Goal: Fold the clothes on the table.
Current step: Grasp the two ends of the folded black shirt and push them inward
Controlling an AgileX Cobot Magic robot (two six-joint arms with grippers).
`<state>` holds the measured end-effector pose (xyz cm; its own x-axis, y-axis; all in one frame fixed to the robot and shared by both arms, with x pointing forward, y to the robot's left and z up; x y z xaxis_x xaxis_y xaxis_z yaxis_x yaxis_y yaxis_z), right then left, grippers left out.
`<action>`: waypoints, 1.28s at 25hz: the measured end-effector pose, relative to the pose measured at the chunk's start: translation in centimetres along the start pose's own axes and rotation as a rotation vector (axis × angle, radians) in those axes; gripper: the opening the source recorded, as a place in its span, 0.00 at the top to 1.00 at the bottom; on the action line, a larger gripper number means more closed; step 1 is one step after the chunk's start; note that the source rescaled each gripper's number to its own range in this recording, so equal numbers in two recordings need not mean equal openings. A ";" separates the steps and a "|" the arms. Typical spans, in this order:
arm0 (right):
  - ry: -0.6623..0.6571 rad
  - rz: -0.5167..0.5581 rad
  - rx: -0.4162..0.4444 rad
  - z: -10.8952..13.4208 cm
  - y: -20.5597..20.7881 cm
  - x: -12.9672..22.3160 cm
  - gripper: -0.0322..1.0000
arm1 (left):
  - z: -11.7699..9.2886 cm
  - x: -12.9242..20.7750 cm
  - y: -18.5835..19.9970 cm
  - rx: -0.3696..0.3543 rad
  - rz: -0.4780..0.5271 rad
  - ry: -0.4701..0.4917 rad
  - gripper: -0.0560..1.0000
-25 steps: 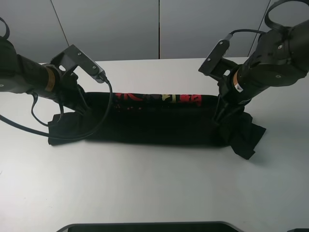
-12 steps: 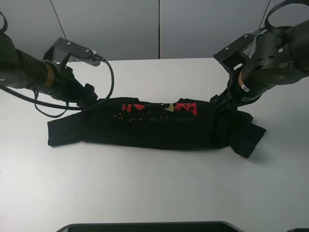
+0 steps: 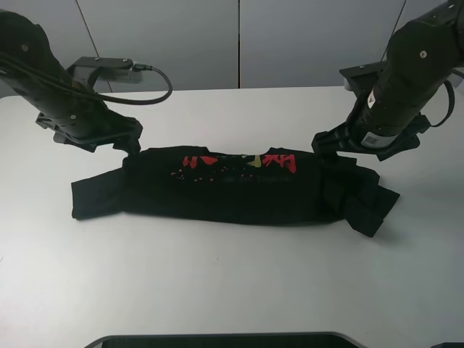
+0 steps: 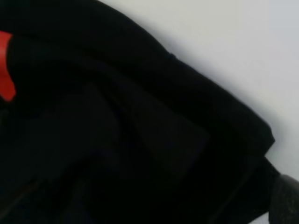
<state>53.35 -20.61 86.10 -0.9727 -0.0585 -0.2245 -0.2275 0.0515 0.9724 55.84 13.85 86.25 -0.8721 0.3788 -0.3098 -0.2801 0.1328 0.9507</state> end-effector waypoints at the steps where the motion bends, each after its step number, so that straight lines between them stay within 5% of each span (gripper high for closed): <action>1: -0.020 0.015 -0.001 -0.3 0.0 0.1 0.00 | 0.4 0.3 -0.6 0.000 0.039 0.016 0.01; 12: -0.101 0.081 -0.012 -1.0 -1.1 0.7 0.00 | 0.9 3.1 -5.2 0.005 0.222 0.050 0.01; 32: -0.127 0.202 -0.008 0.0 -6.5 1.9 0.00 | 1.0 2.8 -5.3 0.007 0.211 0.022 0.01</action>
<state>53.01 -21.07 79.34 -0.9965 0.0781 -0.0312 -0.0280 0.0411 0.9988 55.24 15.09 80.30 -0.9195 0.3793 -0.1031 -0.0871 0.0592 0.9944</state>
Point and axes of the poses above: a point on each arm's last joint axis where the gripper is mounted, y pointing back along that axis away from the gripper, z along the wrist's bending axis when the last joint is at zero, x = y × z, the point moved 8 cm from there along -y, pointing out along that axis toward the gripper, and after that the axes turned 6 degrees about -y, right-handed, at the moved point
